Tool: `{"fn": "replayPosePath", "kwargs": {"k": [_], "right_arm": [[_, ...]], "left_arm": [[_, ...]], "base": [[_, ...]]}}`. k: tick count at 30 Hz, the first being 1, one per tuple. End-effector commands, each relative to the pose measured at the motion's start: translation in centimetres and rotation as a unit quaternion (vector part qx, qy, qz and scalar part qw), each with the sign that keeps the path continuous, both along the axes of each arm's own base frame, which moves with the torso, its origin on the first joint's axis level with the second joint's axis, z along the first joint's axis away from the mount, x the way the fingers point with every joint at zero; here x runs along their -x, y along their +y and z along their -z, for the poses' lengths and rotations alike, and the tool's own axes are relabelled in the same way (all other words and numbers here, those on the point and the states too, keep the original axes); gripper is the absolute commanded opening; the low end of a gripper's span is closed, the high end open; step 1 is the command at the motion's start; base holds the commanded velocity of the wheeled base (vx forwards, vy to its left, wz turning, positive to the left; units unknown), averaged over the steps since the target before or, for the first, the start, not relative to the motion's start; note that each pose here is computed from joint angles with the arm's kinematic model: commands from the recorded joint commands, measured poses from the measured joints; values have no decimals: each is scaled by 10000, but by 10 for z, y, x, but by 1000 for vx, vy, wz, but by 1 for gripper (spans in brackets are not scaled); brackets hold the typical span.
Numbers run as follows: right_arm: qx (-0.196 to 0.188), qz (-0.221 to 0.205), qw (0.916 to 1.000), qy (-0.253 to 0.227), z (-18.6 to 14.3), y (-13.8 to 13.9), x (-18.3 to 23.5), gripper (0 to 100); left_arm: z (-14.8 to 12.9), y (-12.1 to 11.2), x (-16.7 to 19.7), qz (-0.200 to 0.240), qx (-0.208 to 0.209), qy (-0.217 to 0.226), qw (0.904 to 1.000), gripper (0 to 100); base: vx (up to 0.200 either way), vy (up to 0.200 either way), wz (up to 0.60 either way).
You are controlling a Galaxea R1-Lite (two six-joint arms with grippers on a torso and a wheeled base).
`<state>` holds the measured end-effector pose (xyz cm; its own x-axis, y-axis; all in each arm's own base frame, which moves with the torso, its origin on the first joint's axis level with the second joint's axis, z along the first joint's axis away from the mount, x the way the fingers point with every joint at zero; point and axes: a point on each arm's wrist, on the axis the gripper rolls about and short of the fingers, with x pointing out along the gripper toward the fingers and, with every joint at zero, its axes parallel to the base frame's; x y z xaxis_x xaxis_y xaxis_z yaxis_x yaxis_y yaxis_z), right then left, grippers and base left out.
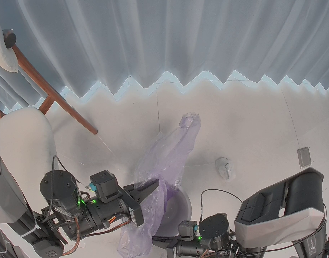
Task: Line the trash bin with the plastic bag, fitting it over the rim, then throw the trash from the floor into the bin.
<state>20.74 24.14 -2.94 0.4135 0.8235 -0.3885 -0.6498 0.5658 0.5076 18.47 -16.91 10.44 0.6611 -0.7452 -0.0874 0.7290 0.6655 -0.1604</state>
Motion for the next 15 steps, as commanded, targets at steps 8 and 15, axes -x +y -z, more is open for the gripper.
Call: {"fn": "replayPosePath", "kwargs": {"k": [8,15], "right_arm": [[-455,671,9959,-394,-7,13,-32,0],[-933,1457,9833,-566,-13,21,-65,0]], "left_arm": [[9,5,8,31,-208,162,9996,0],[15,11,11,-33,-347,271,9990,0]], "base": [[0,0,0],[0,0,0]]}}
